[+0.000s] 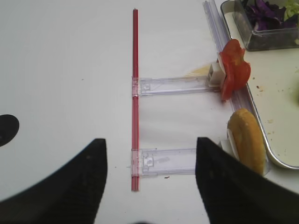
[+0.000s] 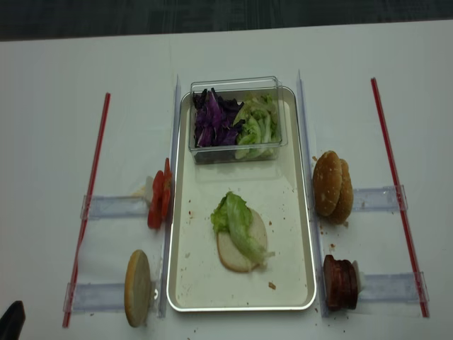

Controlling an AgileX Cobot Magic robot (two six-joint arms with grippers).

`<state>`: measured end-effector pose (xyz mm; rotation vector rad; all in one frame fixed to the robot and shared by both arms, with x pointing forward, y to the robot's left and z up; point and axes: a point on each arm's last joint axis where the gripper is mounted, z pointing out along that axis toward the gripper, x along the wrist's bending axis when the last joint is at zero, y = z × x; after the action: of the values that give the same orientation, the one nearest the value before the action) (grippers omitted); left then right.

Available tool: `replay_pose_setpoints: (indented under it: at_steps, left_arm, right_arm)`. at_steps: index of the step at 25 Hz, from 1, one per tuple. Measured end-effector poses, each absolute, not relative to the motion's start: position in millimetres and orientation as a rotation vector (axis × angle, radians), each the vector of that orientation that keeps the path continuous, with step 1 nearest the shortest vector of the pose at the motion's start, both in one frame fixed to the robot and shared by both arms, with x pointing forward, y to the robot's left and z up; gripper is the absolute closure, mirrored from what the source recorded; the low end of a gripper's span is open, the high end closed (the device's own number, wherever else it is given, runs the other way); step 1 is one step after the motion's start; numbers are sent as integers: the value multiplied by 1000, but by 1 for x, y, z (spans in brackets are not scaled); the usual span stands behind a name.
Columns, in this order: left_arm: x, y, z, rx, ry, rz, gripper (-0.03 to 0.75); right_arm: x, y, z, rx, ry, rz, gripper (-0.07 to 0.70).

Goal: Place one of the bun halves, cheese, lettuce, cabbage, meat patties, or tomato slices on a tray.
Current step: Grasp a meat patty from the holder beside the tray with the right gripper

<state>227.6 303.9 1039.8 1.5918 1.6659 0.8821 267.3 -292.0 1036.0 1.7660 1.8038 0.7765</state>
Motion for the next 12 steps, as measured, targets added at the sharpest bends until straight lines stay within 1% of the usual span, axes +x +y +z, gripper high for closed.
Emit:
replay_pose_setpoints:
  at_steps: [12]
  left_arm:
    - [228,304,1040,1592,1666,882,294]
  right_arm:
    - [303,-293,1028,1988,1975,554,163]
